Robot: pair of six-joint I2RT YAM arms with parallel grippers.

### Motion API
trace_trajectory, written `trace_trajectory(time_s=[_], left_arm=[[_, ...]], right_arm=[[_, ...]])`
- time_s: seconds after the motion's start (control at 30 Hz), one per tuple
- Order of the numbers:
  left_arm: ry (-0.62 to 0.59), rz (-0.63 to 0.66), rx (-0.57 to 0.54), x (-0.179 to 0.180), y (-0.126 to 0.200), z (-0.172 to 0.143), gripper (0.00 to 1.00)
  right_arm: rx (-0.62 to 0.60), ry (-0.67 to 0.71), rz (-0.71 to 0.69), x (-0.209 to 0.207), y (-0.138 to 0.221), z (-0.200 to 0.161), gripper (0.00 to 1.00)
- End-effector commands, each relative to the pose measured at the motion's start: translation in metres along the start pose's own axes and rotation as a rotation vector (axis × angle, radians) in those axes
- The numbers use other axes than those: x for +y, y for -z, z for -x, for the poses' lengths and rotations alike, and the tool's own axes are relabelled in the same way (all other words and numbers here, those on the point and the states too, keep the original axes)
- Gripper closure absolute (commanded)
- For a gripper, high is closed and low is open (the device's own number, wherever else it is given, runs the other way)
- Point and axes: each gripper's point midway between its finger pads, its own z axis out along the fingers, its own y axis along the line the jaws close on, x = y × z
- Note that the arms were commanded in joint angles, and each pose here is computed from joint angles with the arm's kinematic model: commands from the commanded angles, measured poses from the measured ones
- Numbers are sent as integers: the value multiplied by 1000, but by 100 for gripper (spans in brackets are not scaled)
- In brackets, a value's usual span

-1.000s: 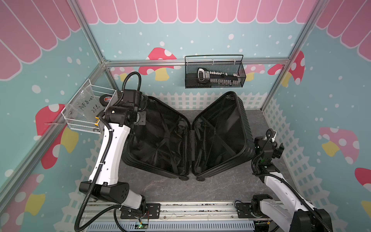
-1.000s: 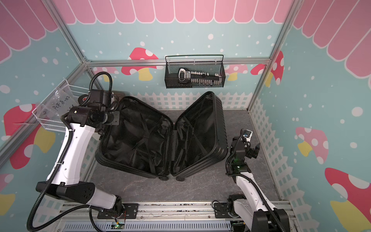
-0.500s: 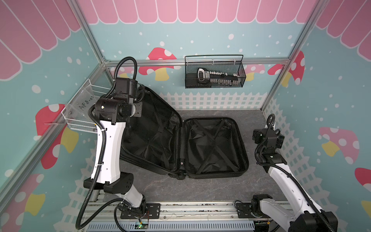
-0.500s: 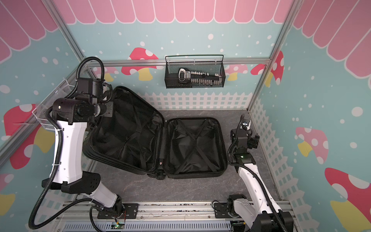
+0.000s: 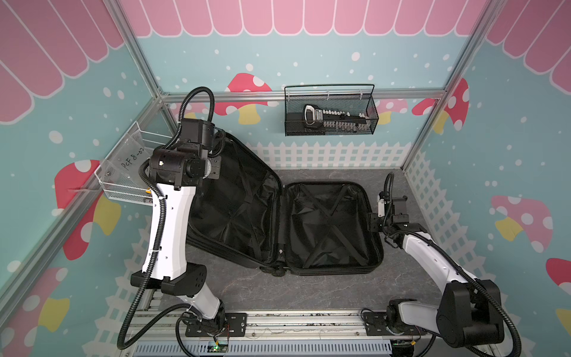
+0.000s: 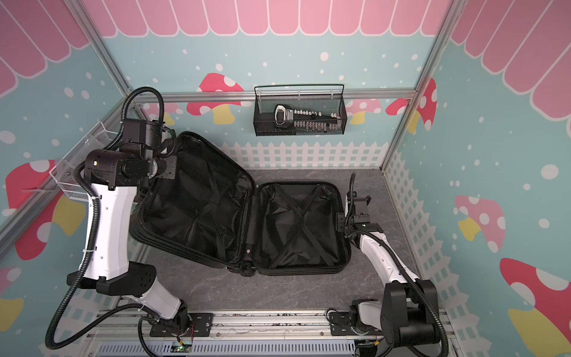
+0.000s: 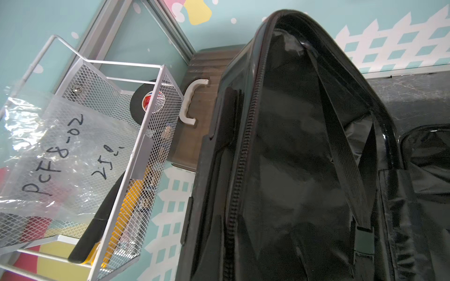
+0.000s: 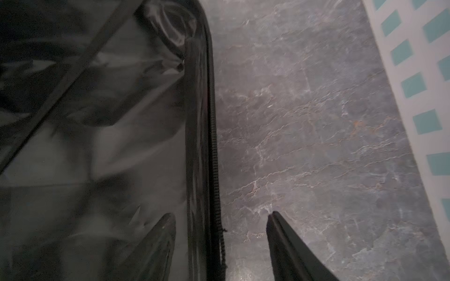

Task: Close the suitcase zippers
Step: Close the suitcase at the center of the board.

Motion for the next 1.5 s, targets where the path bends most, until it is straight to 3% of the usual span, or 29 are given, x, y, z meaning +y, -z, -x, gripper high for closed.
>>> trace_trajectory(time_s=[0.0,0.1,0.2,0.33,0.43,0.77,1.17,1.47], left_arm=[[117,-3,-169,10,22,37,100],[119,-8,-176,9,25,38,100],[120,-18,-183,6,27,39,100],[123,-46,-206,-7,35,45,100],[103,-65,-248,-25,48,54,100],[63,-186,-390,-124,93,84,100],[98,-382,-512,-258,128,104,100],[81,-502,-547,-321,160,91,100]], right_arm=[[80,-28,27,5,-7,-23,38],[120,-40,-37,-5,-14,-32,38],[159,-35,-40,-5,-22,-39,49],[181,-69,26,7,-26,-43,86],[168,-138,75,16,-23,-45,100],[56,-424,274,48,-4,-46,100],[-8,-466,375,93,1,-27,100],[-31,-454,452,138,-3,-14,100]])
